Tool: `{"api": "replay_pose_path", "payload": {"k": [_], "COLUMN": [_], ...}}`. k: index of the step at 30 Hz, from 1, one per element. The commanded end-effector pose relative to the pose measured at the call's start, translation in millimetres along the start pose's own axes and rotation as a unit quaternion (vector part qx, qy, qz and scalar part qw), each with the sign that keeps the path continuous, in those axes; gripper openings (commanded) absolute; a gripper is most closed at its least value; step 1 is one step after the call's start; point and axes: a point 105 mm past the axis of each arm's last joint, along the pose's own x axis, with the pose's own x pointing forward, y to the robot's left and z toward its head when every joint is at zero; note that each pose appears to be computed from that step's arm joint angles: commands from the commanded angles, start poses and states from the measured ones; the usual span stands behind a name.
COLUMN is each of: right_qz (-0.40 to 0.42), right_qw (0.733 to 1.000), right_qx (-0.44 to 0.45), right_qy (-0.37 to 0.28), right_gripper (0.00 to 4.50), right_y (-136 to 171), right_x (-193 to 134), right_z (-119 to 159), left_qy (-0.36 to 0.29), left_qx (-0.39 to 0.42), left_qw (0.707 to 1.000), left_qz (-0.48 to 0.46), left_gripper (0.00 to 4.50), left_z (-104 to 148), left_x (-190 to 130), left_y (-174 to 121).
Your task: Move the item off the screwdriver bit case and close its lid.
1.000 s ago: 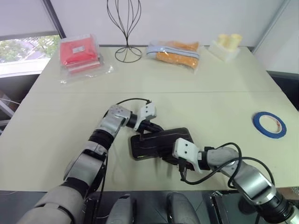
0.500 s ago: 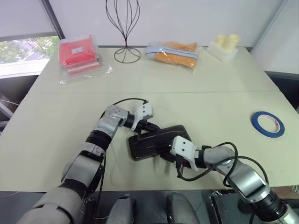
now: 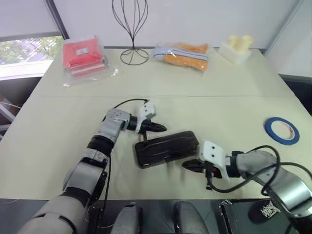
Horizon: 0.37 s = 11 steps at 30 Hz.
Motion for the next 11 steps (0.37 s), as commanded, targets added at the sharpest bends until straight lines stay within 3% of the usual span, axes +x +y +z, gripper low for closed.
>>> {"api": "replay_pose_path", "payload": {"k": [1,11], "right_qz": [-0.029,-0.105], "right_qw": [0.999,0.991], "right_qx": [-0.034,-0.081], "right_qy": [-0.015,-0.032], "right_gripper": [0.03,0.03], "right_y": [-11,-55], "right_x": [-26,-73], "right_z": [18,46], "left_qy": [-0.049,-0.06], "left_qx": [0.031,-0.043], "left_qw": [0.998,0.992], "left_qz": [0.033,0.099], "left_gripper": [0.0,0.0], "left_z": [35,26], "left_x": [-27,-92], "left_y": [2,-68]}}
